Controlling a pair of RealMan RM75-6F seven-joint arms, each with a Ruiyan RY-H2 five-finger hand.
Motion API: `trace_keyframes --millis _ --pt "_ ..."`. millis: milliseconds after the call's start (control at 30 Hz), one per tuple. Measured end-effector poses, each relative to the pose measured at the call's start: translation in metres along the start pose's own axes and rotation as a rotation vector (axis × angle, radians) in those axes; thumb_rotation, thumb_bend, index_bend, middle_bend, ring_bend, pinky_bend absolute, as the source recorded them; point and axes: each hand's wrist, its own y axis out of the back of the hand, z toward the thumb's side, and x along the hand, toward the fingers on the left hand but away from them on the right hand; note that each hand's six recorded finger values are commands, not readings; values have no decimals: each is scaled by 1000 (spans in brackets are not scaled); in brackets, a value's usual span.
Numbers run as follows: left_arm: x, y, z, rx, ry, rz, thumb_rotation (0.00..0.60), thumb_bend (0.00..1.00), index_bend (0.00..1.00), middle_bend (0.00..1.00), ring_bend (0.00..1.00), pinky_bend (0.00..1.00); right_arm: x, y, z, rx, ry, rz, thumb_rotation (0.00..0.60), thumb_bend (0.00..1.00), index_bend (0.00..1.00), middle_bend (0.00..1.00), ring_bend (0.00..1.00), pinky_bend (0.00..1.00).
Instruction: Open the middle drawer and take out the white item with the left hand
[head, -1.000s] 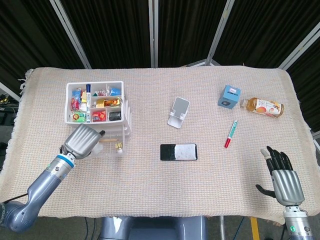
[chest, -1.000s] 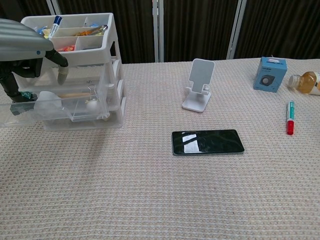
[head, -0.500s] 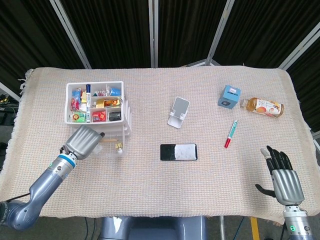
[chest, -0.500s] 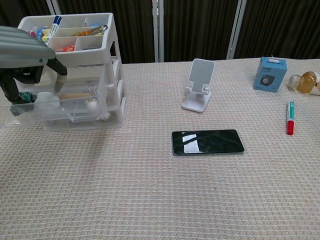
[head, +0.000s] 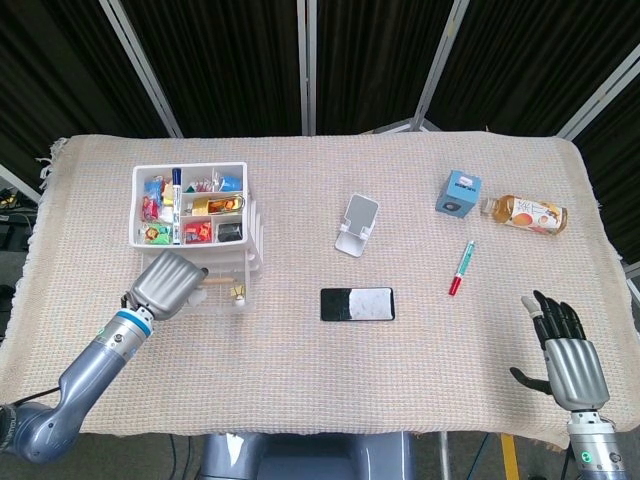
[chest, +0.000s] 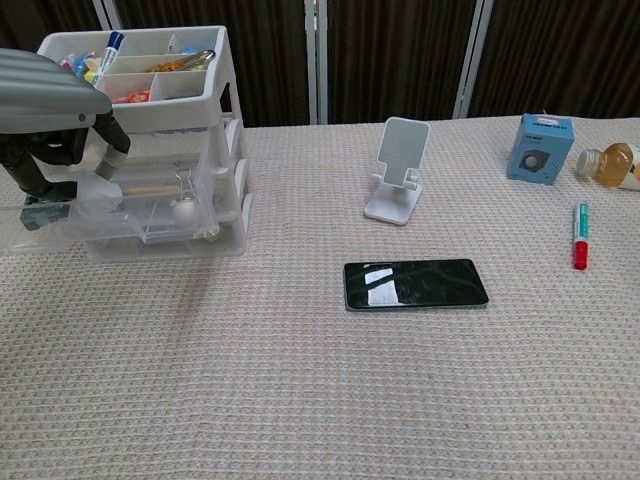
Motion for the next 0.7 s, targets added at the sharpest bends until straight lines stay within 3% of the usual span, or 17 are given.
trace_keyframes --millis 333,500,700 --pt "-11 15 -7 -40 10 63 600 451 564 1000 959 825 0 0 0 0 0 3 600 0 0 0 0 0" --pt "-31 34 -14 -54 11 137 600 451 564 1000 959 824 1 1 0 0 2 2 600 0 0 0 0 0" --pt "-57 40 -20 -90 15 198 600 451 563 1000 959 824 1 0 0 4 3 5 600 0 0 0 0 0"
